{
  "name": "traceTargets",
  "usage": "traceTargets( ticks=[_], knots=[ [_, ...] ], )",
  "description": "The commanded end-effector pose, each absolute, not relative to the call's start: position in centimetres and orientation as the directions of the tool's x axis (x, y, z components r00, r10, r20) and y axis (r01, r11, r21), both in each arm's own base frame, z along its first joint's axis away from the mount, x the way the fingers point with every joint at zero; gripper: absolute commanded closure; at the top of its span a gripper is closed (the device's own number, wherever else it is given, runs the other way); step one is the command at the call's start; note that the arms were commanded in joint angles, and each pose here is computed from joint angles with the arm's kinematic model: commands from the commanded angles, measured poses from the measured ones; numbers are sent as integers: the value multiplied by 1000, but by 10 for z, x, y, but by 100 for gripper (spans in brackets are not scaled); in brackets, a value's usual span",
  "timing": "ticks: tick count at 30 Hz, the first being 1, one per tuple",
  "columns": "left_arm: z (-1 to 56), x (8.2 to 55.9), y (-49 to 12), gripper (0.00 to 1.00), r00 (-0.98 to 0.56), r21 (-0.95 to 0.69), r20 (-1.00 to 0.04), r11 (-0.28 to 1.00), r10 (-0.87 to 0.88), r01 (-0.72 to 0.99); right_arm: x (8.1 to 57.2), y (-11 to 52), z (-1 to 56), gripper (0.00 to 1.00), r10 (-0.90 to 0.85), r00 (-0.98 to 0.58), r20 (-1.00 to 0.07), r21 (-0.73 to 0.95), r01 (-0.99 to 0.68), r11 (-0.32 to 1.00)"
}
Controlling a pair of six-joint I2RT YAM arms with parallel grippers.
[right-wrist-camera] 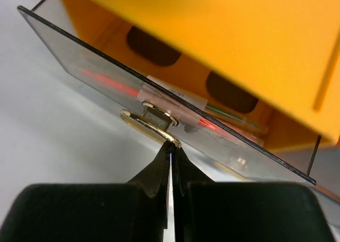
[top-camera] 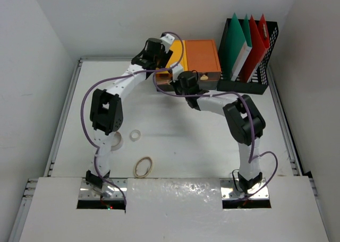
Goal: Organize the desk
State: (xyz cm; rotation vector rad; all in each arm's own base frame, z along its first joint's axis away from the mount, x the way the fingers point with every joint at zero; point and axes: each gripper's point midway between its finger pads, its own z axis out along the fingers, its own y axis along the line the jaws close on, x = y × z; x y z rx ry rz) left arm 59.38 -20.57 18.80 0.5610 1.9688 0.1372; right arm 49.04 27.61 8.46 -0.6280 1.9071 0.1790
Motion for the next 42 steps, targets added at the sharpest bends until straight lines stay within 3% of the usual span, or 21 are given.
traceTargets(
  ticks=[1,8,14,15,16,19,20,29,42],
  knots=[
    [201,603,-213,38,-296,344,-846,879,443,331,528,277,129,100,-304,-156,-940,-213,-429,878],
    [195,602,-217,39,-302,339,-841,871,450,355,534,275,127,100,-287,-145,-947,-209,-401,892],
    [197,600,-216,38,-300,343,-838,868,455,360,511,266,131,97,-209,-184,-960,-126,-381,916],
    [197,599,-216,39,-300,343,-837,866,457,363,494,255,109,89,-179,-244,-953,-86,-351,933],
    [198,599,-217,38,-298,343,-837,865,458,366,490,237,123,63,-132,-230,-964,-71,-253,965],
    [197,600,-217,39,-295,349,-835,861,465,370,476,207,105,37,-31,-288,-957,-6,-87,996],
    [197,600,-217,38,-296,350,-834,860,467,371,474,204,96,36,-40,-320,-946,-18,-73,997],
    [192,597,-218,38,-295,356,-825,849,482,390,511,212,70,30,-9,-394,-919,-25,35,999],
    [191,595,-217,38,-292,368,-818,840,496,399,534,207,70,38,18,-330,-944,-25,126,992]
  ],
)
